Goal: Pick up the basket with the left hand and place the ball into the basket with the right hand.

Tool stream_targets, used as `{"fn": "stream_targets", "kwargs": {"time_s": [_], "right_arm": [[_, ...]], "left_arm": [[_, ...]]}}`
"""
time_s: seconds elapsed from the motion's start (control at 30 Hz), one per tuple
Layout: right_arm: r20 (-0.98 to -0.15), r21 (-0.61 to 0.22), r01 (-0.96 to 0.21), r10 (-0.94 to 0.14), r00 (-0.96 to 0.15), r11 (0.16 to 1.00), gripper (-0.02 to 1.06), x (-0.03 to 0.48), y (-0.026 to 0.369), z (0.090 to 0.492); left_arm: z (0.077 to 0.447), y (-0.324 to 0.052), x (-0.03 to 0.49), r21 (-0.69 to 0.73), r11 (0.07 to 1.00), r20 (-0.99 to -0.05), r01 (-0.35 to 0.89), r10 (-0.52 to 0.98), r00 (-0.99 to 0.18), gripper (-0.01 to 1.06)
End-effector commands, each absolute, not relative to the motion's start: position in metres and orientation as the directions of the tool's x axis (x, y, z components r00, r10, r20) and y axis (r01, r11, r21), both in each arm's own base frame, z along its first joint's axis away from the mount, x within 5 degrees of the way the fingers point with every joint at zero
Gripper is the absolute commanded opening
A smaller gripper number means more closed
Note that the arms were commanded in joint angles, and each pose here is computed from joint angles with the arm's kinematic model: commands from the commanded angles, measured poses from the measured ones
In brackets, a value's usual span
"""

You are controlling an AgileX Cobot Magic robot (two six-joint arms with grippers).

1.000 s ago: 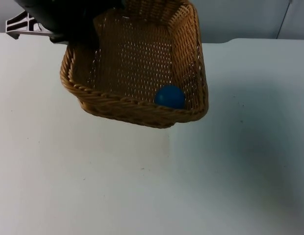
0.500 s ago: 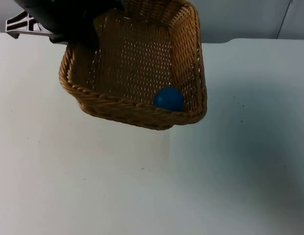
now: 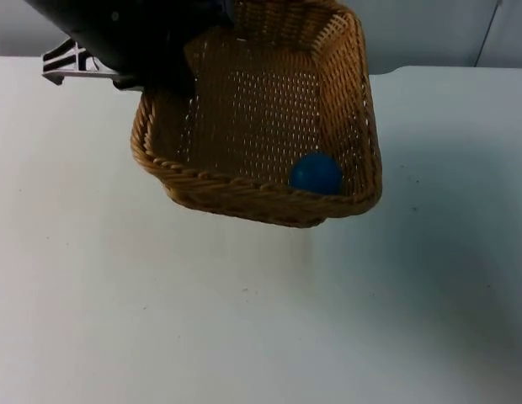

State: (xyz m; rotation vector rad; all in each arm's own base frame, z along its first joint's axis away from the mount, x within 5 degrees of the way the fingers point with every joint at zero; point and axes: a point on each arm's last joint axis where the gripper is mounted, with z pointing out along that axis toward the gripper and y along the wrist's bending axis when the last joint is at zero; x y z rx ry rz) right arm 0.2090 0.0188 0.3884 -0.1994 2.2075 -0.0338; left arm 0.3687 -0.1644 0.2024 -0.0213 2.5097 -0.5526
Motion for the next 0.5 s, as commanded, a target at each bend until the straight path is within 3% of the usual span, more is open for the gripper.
{"fn": "stream_targets", "kwargs": {"time_s": [0.0, 0.13, 0.23, 0.47], "right_arm": [[-0.800, -0.097, -0.123, -0.151, -0.580, 0.988, 1.01, 0.209, 0.018, 0.389], [-0.800, -0.097, -0.123, -0.151, -0.580, 0.988, 1.01, 0.209, 0.018, 0.389], [-0.800, -0.097, -0.123, -0.151, -0.580, 0.988, 1.01, 0.209, 0.018, 0.389], [-0.798, -0.107, -0.120, -0.158, -0.582, 0.987, 1.01, 0.210, 0.017, 0.388]], "left_arm": [[0.200, -0.171, 0.376, -0.408, 0.902, -0.581, 0.142, -0.136, -0.802, 0.00], [0.198, -0.177, 0.379, -0.375, 0.900, -0.645, 0.224, -0.080, -0.760, 0.00], [0.199, -0.174, 0.384, -0.359, 0.910, -0.680, 0.206, -0.104, -0.726, 0.00], [0.172, -0.172, 0.386, -0.404, 0.910, -0.615, 0.096, -0.193, -0.764, 0.00]]}}
